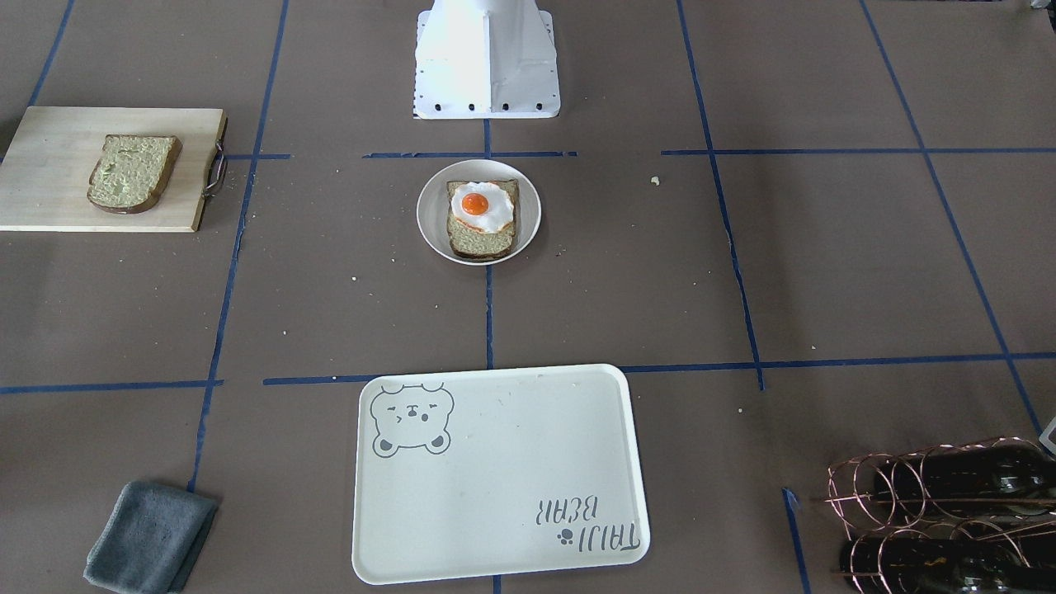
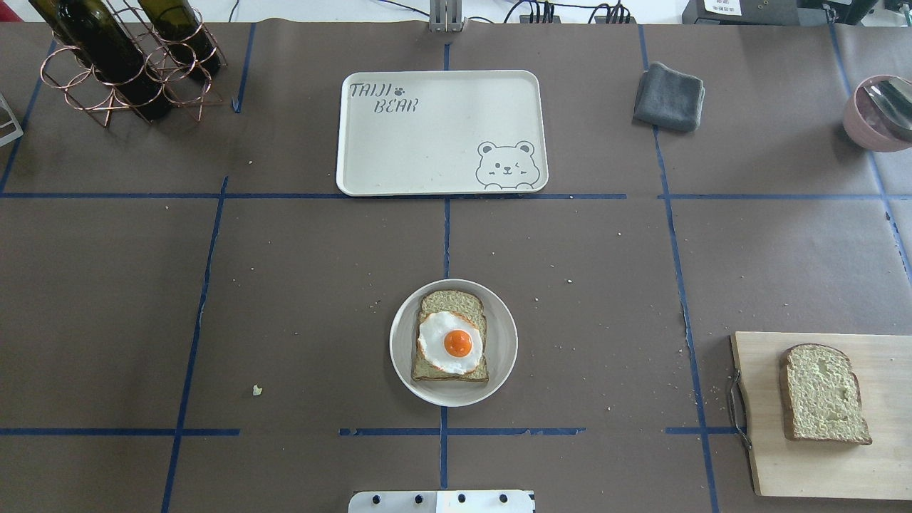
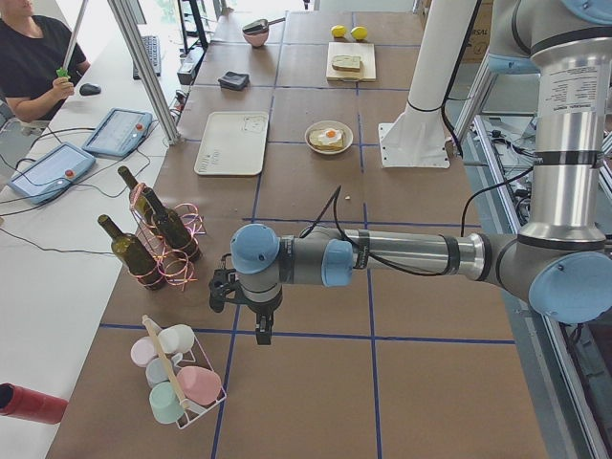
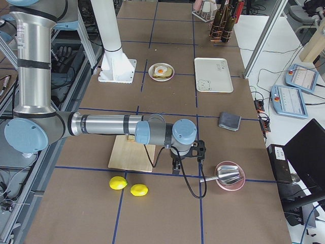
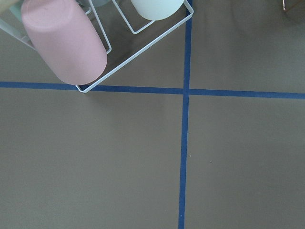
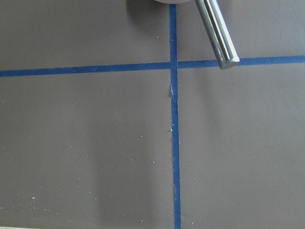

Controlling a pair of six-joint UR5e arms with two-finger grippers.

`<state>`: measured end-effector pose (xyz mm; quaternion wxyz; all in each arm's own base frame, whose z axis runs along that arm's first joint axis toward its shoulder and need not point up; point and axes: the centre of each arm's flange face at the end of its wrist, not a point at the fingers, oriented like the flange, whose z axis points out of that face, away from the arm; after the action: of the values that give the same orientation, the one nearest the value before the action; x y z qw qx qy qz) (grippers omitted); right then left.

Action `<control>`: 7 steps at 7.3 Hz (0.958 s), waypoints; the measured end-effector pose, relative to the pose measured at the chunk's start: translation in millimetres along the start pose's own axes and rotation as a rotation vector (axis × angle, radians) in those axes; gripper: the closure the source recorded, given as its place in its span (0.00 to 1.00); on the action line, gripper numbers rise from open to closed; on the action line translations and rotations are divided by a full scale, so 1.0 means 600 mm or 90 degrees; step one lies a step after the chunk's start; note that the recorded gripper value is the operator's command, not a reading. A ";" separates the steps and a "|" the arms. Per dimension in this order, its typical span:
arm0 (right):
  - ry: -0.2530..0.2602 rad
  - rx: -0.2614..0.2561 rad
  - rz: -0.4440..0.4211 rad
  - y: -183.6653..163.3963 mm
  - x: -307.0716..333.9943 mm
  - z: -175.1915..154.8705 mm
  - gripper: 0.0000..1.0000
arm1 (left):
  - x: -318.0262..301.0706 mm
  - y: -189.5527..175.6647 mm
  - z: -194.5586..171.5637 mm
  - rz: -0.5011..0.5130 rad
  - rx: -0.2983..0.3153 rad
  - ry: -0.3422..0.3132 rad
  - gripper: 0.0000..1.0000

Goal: Make sandwich and place on tray

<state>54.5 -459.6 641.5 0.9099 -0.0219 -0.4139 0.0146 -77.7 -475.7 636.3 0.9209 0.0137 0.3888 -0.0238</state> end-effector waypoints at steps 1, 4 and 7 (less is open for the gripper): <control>0.000 0.001 0.000 -0.001 -0.001 -0.001 0.00 | 0.000 0.000 0.000 0.000 0.000 0.000 0.00; 0.000 0.004 0.000 -0.008 -0.007 -0.005 0.00 | 0.024 -0.024 -0.019 0.025 0.023 0.000 0.00; -0.004 0.016 -0.019 -0.038 -0.043 -0.020 0.00 | 0.104 -0.079 -0.042 0.135 0.095 0.007 0.00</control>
<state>47.0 -484.0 615.5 0.9089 -0.0045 -0.4169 0.0060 -54.8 -523.8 573.7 0.9124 0.1236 0.3875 0.0449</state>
